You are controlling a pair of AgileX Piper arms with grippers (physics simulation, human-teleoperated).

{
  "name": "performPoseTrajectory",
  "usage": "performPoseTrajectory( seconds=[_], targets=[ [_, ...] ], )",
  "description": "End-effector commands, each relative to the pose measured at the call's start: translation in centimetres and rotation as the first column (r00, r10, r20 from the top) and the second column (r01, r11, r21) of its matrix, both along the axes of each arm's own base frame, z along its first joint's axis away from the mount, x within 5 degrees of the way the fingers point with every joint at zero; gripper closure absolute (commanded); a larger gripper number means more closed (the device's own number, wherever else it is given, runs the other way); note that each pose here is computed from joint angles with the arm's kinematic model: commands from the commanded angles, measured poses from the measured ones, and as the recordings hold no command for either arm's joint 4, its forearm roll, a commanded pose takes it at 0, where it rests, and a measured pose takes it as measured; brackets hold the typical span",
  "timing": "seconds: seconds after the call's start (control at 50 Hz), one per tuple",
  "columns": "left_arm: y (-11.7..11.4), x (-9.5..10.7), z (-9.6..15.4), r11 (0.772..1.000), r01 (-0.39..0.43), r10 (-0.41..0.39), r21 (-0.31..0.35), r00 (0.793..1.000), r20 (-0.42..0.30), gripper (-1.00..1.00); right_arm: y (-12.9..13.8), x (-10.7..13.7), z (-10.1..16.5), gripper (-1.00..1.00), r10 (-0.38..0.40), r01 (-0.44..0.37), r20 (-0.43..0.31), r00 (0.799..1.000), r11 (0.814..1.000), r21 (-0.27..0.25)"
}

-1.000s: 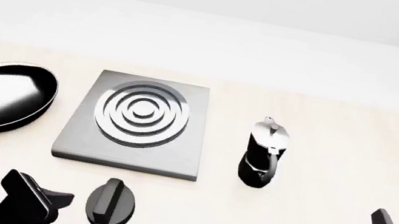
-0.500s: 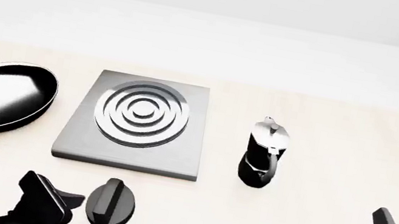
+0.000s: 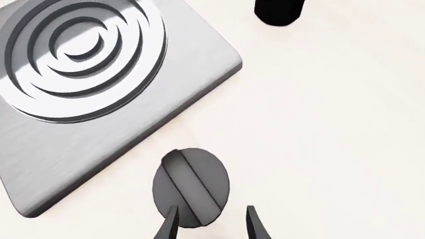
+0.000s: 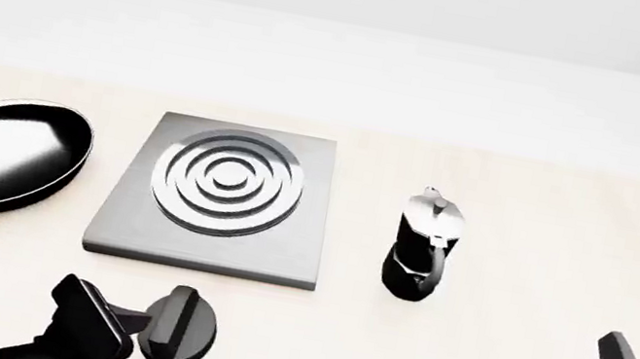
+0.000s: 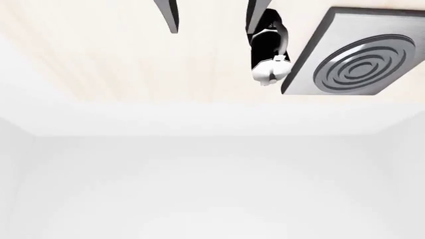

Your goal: Turn on the stove and put the moka pot on it.

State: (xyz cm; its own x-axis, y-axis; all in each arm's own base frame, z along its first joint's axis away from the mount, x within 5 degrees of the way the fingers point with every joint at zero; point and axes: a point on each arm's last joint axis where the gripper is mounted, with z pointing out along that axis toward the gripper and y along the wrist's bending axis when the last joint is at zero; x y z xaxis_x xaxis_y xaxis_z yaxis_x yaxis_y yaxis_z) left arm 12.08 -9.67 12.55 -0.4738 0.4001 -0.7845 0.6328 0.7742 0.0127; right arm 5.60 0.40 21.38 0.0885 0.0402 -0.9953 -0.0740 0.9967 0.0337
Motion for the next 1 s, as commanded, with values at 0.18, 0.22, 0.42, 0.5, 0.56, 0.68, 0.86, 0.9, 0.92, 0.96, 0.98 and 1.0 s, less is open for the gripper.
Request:
performPoseTrajectory(
  seconds=[0.18,0.22,0.42,0.5,0.56,0.68,0.86,0.9,0.92,0.96,0.98,1.0],
  targets=[
    [-0.8,0.1,-0.3,1.0,0.031,-0.031,-0.005,1.0,-0.005,-1.0,0.0,0.0,0.1,-1.0,0.007,-0.007,0.008,1.0,1.0,0.003],
    [-1.0,0.2,-0.3,0.999,0.033,-0.033,-0.007,0.999,-0.008,-1.0,0.0,0.0,0.1,-1.0,0.006,-0.006,0.008,1.0,1.0,0.004],
    [-1.8,0.4,-0.1,0.998,0.059,-0.059,-0.013,0.998,0.003,-1.0,0.0,0.0,0.1,-1.0,0.005,-0.005,0.009,1.0,1.0,0.003],
    [-2.1,0.3,0.1,0.997,0.071,-0.071,-0.021,0.997,-0.005,-1.0,0.0,0.0,0.1,-1.0,0.004,-0.004,0.008,1.0,1.0,0.005],
    [-2.2,0.2,0.2,0.997,0.075,-0.075,-0.023,0.997,-0.006,-1.0,0.0,0.0,0.1,-1.0,0.003,-0.003,0.007,1.0,1.0,0.005],
    [-2.4,0.0,0.7,0.996,0.088,-0.088,-0.029,0.996,-0.009,-1.0,0.0,0.0,0.0,-1.0,0.007,-0.007,0.004,1.0,1.0,0.01],
    [-2.6,-0.3,1.7,0.994,0.105,-0.105,-0.039,0.994,-0.006,-1.0,0.1,0.0,0.0,-1.0,0.017,-0.017,0.005,1.0,1.0,0.017],
    [-2.6,-0.3,1.8,0.994,0.105,-0.106,-0.041,0.994,-0.002,-1.0,0.1,0.0,0.0,-1.0,0.018,-0.018,0.004,1.0,1.0,0.021],
    [-2.6,-0.3,1.9,0.994,0.105,-0.105,-0.043,0.994,-0.001,-1.0,0.1,0.0,0.0,-1.0,0.019,-0.019,0.004,1.0,1.0,0.022],
    [-2.5,-0.2,1.9,0.994,0.099,-0.099,-0.04,0.995,0.005,-1.0,0.1,0.0,0.0,-1.0,0.02,-0.02,0.003,1.0,1.0,0.024],
    [-2.4,-0.2,1.9,0.995,0.096,-0.096,-0.041,0.995,0.005,-1.0,0.1,0.0,0.0,-1.0,0.021,-0.021,0.003,1.0,1.0,0.022],
    [-2.4,-0.2,2.0,0.995,0.094,-0.094,-0.043,0.996,0.008,-1.0,0.1,0.0,0.0,-1.0,0.021,-0.021,0.003,1.0,1.0,0.022]
  ],
)
